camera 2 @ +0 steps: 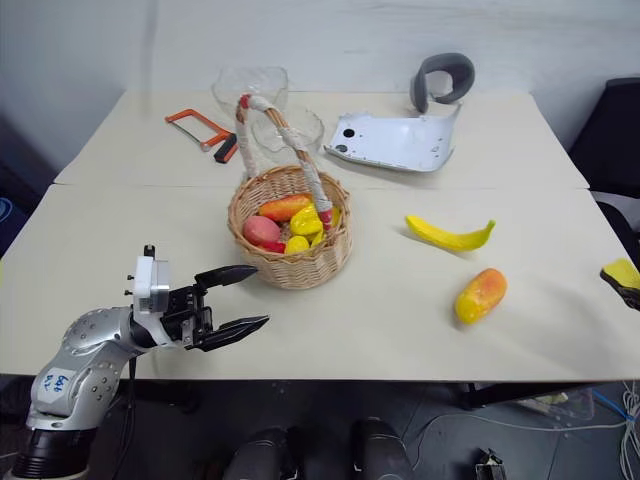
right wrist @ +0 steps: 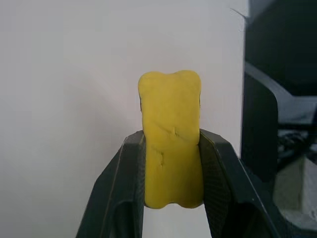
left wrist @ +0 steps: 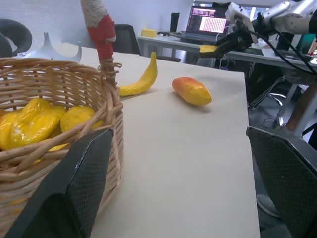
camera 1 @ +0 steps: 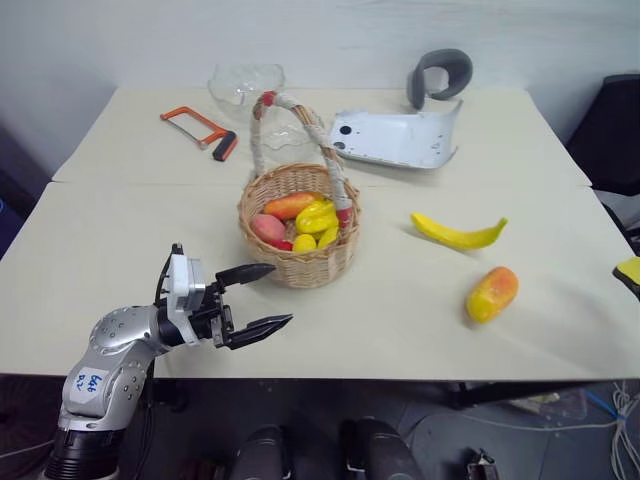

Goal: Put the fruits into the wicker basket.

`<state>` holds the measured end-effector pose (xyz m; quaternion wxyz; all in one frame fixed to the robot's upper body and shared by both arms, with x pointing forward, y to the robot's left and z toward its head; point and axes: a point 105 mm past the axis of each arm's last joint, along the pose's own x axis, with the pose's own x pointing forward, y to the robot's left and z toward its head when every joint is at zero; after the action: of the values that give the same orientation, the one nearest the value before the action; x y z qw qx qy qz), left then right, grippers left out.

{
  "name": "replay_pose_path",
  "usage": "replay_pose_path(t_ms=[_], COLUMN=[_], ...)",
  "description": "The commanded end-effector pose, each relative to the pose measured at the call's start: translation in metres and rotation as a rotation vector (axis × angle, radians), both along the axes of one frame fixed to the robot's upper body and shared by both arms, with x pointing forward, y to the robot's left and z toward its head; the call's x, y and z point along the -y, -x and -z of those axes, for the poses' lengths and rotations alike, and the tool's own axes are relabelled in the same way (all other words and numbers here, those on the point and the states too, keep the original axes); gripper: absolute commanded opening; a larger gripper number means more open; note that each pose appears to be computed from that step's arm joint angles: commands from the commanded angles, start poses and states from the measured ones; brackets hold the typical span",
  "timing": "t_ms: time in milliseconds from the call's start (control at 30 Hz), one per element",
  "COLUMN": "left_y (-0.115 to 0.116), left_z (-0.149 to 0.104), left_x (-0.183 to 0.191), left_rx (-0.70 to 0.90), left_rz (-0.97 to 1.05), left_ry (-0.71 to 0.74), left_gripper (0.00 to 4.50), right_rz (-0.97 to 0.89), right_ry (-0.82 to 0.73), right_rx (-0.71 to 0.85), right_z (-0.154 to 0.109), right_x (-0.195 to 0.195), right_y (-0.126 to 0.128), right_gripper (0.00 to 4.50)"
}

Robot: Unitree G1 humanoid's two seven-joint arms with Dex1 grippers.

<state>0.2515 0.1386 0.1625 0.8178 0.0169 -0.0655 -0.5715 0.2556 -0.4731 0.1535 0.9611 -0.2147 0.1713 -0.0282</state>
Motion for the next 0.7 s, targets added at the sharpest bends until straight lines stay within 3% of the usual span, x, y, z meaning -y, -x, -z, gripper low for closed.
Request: replay_pose_path(t_ms=[33,200,300,367,433,567,700], left_y=[0.009,0.005,0.003,0.002,0.000,-0.003,-0.008], left_z=[-0.007,-0.006,-0.006,-0.007,-0.008,-0.006,-0.008], left_x=[0.004,0.001,0.001,-0.001,-0.007,-0.013,-0.013], left_rx=[0.034,0.034,0.037,0.040,0.035,0.023,0.031], left_rz=[0.044,0.037,0.046,0.045,0.020,-0.001,0.013], left_ry=[-0.005,-0.010,-0.018,-0.028,-0.032,-0.036,-0.040], left_gripper=[4.50,4.50,4.50,4.50,4.50,4.50,4.50], right_rz=[-0.037,-0.135,-0.158,-0.162,-0.158,-0.108,-0.013], right_ry=[-0.024,-0.077,0.013,0.006,-0.128,-0.306,-0.517], right_rx=[0.017,0.047,0.033,0.101,0.140,-0.030,-0.022], right_z=[-0.005,-0.017,-0.035,-0.063,-0.079,-0.063,-0.049], right_x=[-0.001,-0.012,-0.014,-0.026,-0.049,-0.107,-0.150], right_y=[-0.001,0.002,0.011,0.010,0.008,0.004,-0.017], right_gripper=[2.06,3.67,4.46,4.46,4.46,4.46,4.46])
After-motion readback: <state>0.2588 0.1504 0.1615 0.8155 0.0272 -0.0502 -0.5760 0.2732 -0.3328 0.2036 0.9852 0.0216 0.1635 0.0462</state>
